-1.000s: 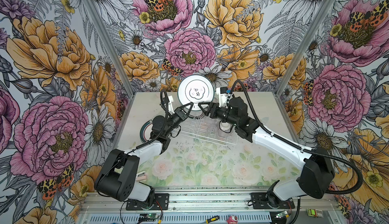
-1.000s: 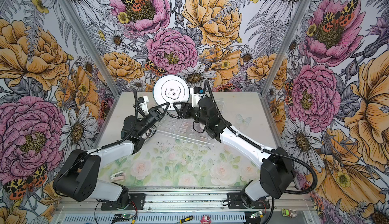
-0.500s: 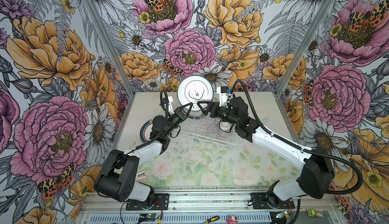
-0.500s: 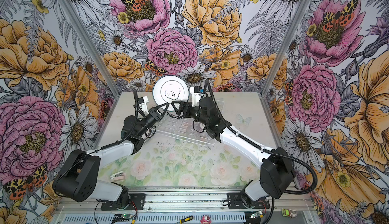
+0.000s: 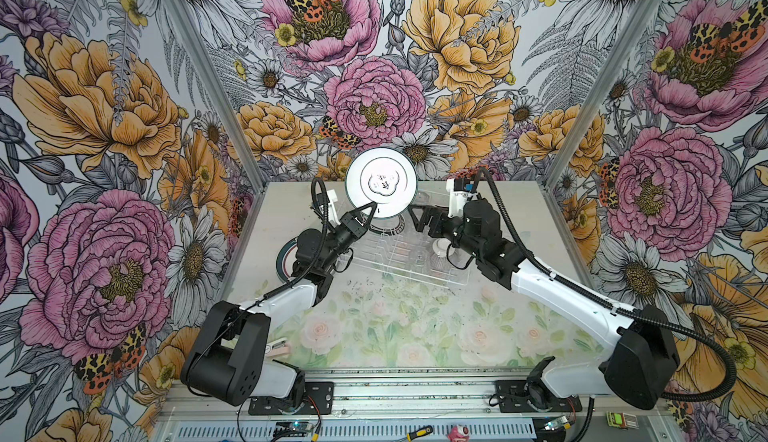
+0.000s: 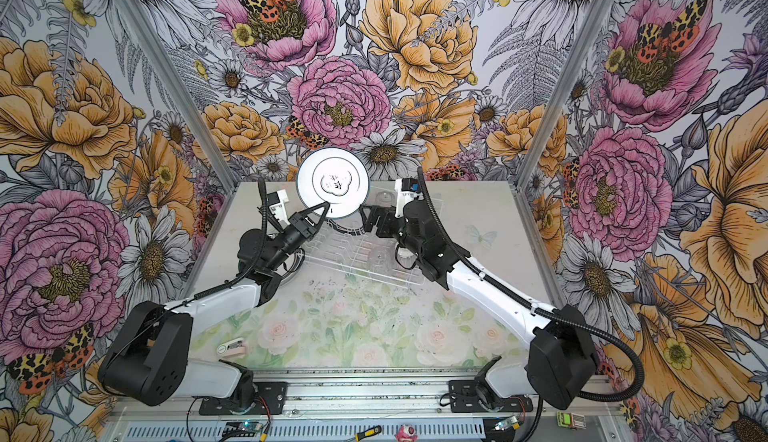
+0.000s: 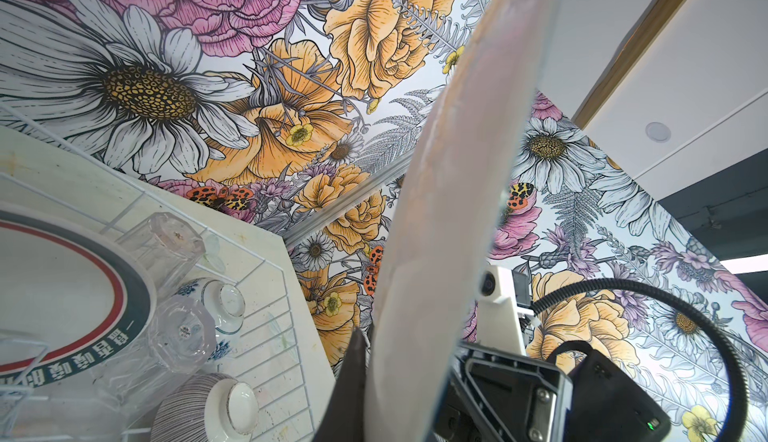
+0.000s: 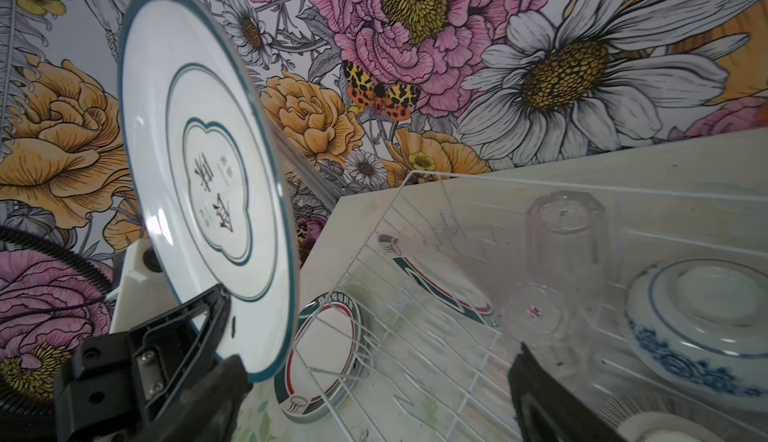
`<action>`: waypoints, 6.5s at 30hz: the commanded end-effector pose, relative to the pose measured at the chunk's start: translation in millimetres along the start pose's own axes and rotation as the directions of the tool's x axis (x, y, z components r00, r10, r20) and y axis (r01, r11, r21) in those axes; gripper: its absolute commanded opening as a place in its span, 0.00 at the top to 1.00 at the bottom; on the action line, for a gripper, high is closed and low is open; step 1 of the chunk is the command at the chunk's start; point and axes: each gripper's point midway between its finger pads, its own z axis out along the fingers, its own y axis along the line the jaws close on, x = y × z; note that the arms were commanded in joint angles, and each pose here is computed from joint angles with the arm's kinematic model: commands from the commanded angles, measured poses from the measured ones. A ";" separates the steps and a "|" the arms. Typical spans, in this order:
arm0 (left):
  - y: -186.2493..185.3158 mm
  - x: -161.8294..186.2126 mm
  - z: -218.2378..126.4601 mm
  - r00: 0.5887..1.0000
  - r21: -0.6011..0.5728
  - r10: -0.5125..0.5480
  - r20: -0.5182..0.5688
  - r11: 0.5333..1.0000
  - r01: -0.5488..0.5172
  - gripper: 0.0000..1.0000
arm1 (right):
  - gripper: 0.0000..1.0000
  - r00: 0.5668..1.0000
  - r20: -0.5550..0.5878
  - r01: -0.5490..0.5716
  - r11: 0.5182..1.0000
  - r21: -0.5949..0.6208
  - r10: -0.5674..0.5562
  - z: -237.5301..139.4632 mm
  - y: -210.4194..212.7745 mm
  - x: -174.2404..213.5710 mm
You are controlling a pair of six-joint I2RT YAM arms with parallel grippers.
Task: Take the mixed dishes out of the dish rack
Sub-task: 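Carry the green-rimmed plate to the table stack with left gripper while right draws back, then lower the green-rimmed plate onto the plate stack and open the left gripper, then reach the right gripper into the rack to the red-and-green-rimmed plate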
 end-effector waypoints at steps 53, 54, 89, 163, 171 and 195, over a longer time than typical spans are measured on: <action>167.8 -50.9 -234.5 0.933 -0.758 0.004 0.359 0.585 0.289 1.00 | 0.02 1.000 -0.001 -0.016 0.942 0.335 0.017 -59.2 -138.4 10.2; 168.4 -48.0 -233.8 0.938 -0.761 -0.003 0.347 0.584 0.283 1.00 | 0.02 1.000 0.000 -0.016 0.942 0.336 0.017 -60.0 -138.8 10.5; 186.2 -8.3 -232.7 0.984 -0.829 -0.094 0.153 0.530 0.180 0.67 | 0.03 0.999 -0.023 -0.036 0.946 0.321 0.046 -59.2 -141.0 19.8; 119.6 -30.1 -196.3 0.994 -0.782 0.099 0.040 0.623 -0.031 0.01 | 0.70 0.966 -0.208 -0.029 0.859 0.512 0.156 -19.4 -221.1 82.5; 121.9 -28.6 -196.5 0.995 -0.784 0.095 0.038 0.620 -0.029 0.02 | 0.88 0.964 -0.205 -0.027 0.833 0.552 0.167 -13.6 -245.4 75.1; 126.2 -24.3 -195.4 0.996 -0.776 0.079 0.051 0.631 -0.011 0.01 | 0.45 0.976 -0.171 -0.049 0.905 0.422 0.132 -8.4 -258.8 8.0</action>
